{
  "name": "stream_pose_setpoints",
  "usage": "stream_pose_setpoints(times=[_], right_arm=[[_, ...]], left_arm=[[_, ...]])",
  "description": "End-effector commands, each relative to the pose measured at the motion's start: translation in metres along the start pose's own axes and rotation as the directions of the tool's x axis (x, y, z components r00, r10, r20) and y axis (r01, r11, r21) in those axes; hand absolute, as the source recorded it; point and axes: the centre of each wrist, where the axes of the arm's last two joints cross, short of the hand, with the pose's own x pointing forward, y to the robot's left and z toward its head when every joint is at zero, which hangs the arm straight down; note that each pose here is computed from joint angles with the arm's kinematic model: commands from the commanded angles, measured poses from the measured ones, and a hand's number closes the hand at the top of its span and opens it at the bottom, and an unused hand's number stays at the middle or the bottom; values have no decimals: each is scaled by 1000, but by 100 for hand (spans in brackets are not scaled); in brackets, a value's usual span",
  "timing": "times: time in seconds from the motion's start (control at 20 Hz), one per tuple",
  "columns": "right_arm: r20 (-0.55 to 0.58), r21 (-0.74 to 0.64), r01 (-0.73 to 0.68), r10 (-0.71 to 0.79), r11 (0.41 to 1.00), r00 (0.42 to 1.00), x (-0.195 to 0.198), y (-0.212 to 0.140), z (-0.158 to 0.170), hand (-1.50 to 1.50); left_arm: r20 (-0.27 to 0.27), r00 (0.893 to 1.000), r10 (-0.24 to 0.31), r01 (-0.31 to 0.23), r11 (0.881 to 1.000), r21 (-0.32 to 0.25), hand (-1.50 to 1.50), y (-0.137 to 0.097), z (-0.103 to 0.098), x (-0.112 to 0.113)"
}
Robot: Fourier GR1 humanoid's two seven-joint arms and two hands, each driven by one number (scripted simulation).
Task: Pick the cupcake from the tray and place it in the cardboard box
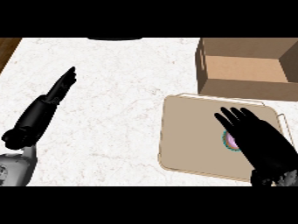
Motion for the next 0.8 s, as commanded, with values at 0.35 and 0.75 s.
stream_pose_setpoints(times=[0.35, 0.75], right_arm=[[13, 12, 6, -6, 1000, 1000, -12, 32, -19, -150], [-32, 36, -25, 26, 999, 999, 1, 37, -40, -150]], left_arm=[[1, 1000, -6, 6, 1000, -5, 0, 10, -3, -3], [2, 1000, -15, 15, 1000, 9, 0, -2, -11, -12]])
